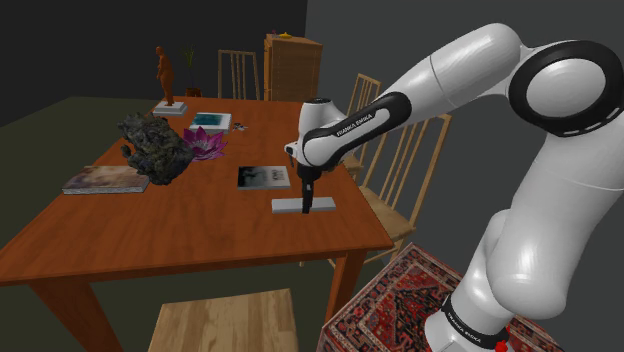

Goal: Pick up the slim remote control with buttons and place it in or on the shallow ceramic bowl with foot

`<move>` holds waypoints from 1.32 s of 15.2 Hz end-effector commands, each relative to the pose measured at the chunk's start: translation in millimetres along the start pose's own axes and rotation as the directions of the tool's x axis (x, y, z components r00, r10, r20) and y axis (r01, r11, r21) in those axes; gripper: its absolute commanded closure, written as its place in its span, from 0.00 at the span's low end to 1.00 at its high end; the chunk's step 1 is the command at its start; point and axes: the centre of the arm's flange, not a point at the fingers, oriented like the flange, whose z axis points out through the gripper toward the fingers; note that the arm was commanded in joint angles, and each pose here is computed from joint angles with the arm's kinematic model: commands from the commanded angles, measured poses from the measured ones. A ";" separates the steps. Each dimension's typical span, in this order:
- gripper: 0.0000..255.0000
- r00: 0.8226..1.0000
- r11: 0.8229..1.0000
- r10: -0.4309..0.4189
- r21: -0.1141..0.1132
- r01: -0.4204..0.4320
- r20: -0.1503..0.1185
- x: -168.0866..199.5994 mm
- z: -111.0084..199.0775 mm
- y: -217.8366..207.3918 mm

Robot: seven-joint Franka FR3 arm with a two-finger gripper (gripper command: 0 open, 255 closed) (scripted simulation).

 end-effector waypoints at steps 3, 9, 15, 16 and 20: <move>0.00 1.000 1.000 0.000 0.000 0.000 0.000 -0.2 7.9 0.3; 1.00 1.000 1.000 0.000 0.000 0.000 0.000 -0.2 7.9 0.3; 1.00 1.000 1.000 0.000 0.000 0.000 0.000 -0.3 7.9 0.2; 1.00 1.000 1.000 0.000 0.000 0.000 0.000 -0.3 7.9 0.3; 1.00 1.000 1.000 0.000 0.000 0.000 0.000 -0.2 -2.6 0.5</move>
